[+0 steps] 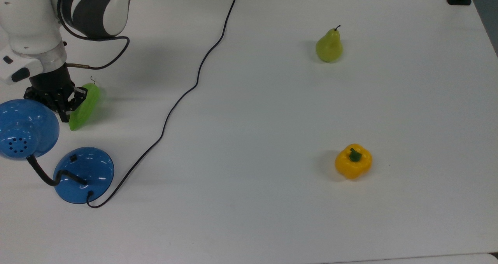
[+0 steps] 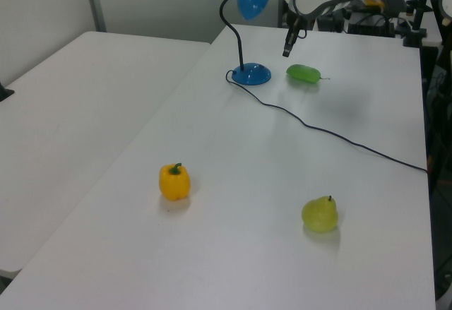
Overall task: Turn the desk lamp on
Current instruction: 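Lower the gripper onto the switch on the lamp base, then press down on the lamp base switch with the gripper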
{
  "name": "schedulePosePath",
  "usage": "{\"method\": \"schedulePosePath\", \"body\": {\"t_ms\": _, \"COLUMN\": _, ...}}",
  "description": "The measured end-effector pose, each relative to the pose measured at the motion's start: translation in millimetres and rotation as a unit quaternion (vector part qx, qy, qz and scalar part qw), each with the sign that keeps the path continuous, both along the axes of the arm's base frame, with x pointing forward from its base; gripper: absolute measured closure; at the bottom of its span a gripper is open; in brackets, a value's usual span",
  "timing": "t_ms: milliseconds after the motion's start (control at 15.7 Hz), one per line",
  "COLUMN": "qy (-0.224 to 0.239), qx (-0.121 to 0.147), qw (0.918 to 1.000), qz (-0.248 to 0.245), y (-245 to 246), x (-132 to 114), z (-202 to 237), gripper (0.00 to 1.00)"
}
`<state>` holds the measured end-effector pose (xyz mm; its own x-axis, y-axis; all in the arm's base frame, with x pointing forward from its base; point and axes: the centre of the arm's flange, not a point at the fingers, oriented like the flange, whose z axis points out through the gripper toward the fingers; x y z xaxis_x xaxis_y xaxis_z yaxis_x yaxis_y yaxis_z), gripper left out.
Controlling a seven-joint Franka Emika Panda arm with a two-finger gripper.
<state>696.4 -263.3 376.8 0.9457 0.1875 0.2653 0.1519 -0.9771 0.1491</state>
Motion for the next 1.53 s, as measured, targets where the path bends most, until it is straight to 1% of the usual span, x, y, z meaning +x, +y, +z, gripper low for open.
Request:
{"method": "schedulePosePath", "body": {"t_ms": 127, "qy": -0.016, "qx": 0.017, "qw": 0.9995, "qz": 0.019, "y": -5, "x": -1, "z": 0, "gripper": 0.99}}
{"method": "schedulePosePath", "body": {"t_ms": 191, "qy": -0.029, "qx": 0.022, "qw": 0.9989, "qz": 0.028, "y": -7, "x": 0, "z": 0, "gripper": 0.99}}
{"method": "schedulePosePath", "body": {"t_ms": 382, "qy": -0.065, "qx": 0.020, "qw": 0.9970, "qz": 0.038, "y": -11, "x": 5, "z": -9, "gripper": 0.99}}
{"method": "schedulePosePath", "body": {"t_ms": 573, "qy": -0.098, "qx": 0.019, "qw": 0.9945, "qz": 0.032, "y": -11, "x": 12, "z": -25, "gripper": 0.99}}
{"method": "schedulePosePath", "body": {"t_ms": 765, "qy": -0.129, "qx": 0.014, "qw": 0.9911, "qz": 0.027, "y": -10, "x": 18, "z": -30, "gripper": 0.99}}
{"method": "schedulePosePath", "body": {"t_ms": 956, "qy": -0.140, "qx": 0.016, "qw": 0.9896, "qz": 0.030, "y": -3, "x": 24, "z": -32, "gripper": 0.99}}
{"method": "schedulePosePath", "body": {"t_ms": 1147, "qy": -0.156, "qx": 0.011, "qw": 0.9872, "qz": 0.031, "y": 4, "x": 29, "z": -38, "gripper": 0.99}}
{"method": "schedulePosePath", "body": {"t_ms": 1529, "qy": -0.167, "qx": 0.011, "qw": 0.9855, "qz": 0.030, "y": 12, "x": 36, "z": -54, "gripper": 0.99}}
